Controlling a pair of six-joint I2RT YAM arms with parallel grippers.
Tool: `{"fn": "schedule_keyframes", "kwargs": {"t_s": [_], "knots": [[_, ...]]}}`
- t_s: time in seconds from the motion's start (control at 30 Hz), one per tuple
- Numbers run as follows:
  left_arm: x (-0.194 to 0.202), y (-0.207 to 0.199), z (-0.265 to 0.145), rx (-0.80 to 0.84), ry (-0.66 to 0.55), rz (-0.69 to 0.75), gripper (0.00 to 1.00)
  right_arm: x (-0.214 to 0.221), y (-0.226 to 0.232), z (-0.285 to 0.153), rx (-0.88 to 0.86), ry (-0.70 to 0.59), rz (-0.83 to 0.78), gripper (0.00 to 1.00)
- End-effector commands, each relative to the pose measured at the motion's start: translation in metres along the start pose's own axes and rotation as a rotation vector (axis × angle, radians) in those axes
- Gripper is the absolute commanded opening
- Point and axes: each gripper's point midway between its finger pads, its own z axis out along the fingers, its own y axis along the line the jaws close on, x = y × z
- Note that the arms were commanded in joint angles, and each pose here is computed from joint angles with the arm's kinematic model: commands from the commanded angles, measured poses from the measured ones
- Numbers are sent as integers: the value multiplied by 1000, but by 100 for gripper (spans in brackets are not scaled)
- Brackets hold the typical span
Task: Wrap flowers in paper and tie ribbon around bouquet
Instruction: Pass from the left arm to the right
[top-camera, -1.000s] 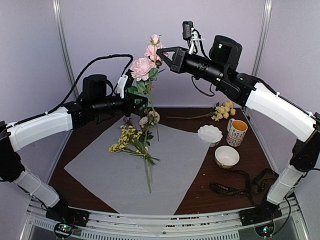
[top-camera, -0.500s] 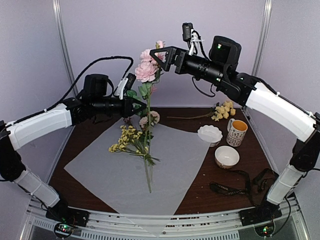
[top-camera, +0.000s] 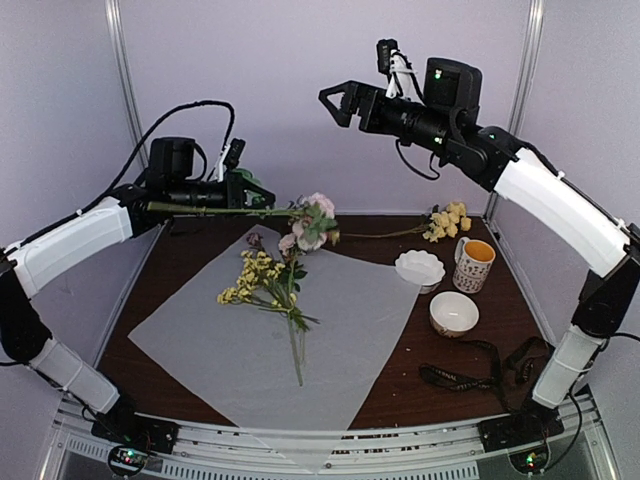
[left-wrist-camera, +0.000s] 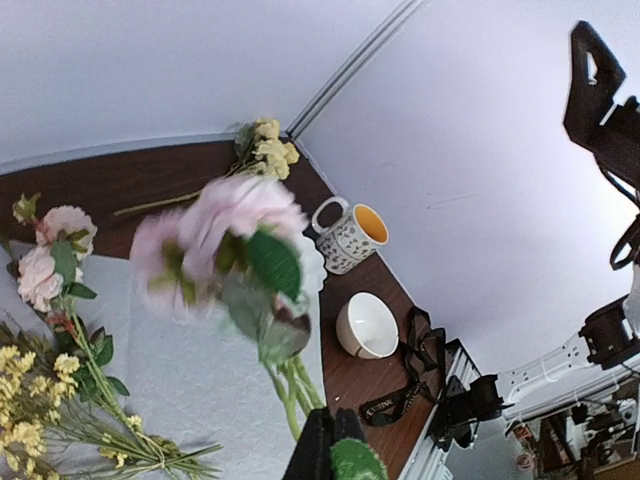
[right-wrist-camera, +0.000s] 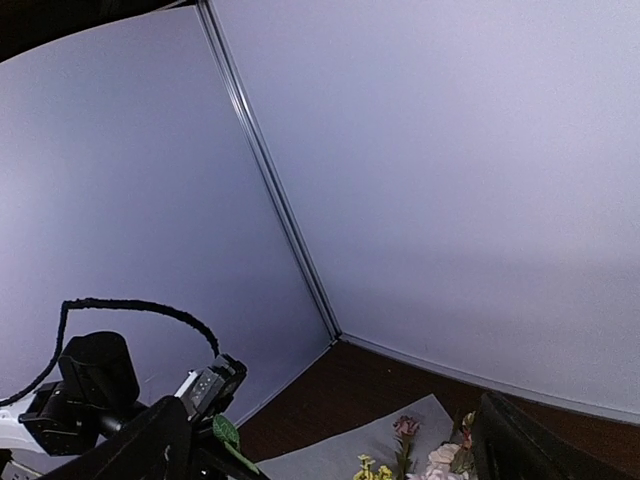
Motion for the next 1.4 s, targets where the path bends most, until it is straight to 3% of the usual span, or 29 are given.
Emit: {"fn": "schedule_keyframes", "kwargs": {"t_s": [0.0, 0.13, 0.27, 0.6, 0.83, 0.97, 1.1, 1.2, 1.37], "knots": [[-4, 39, -1, 27, -73, -207, 0, 22, -29, 16, 119, 110, -44, 100], [-7, 57, 8, 41, -130, -247, 0, 47, -36, 23, 124, 167, -42, 100], [-20, 62, 6, -24, -169, -172, 0, 65, -42, 25, 129, 219, -59, 100], [-64, 70, -8, -281, -132, 178, 0, 78, -37, 22, 84, 264, -109, 100], [-123, 88, -29, -497, -243, 454, 0, 62, -42, 10, 58, 207, -89, 100], [-143, 93, -14, -503, -256, 635, 0, 59, -55, 2, 75, 170, -50, 100], [-113, 98, 15, -361, -199, 736, 0, 64, -60, -9, 90, 171, -84, 100], [-62, 107, 29, -247, -107, 718, 0, 76, -65, -18, 108, 198, -104, 100], [43, 147, 31, -231, 92, 663, 0, 92, -51, -38, 19, 237, -145, 99]]}}
